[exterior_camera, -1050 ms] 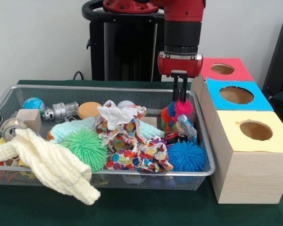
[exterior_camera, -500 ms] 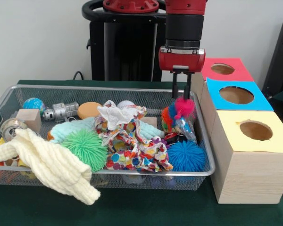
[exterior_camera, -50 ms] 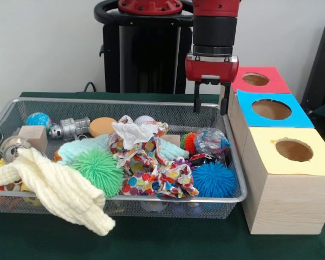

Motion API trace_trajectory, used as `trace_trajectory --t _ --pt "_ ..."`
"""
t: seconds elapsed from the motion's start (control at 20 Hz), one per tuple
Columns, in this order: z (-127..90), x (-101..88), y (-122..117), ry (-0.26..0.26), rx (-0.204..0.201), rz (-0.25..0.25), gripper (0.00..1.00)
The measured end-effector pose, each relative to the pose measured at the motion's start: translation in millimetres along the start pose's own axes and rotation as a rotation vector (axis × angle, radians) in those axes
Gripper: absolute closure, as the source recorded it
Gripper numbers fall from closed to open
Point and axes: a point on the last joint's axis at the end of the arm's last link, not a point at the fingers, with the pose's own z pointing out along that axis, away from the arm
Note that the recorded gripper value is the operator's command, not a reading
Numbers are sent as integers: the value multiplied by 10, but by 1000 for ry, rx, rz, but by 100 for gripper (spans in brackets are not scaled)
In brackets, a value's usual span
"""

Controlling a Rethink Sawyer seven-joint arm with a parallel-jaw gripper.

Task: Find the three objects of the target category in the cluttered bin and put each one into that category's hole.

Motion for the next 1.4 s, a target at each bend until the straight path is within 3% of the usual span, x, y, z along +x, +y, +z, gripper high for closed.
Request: trace_trajectory --t 1.05,1.3,1.4 --pt "-4 13 54 -2 1 -9 0" --pt "-47 39 38 10 38 40 0" --pt "-120 69 68 27 80 97 0"
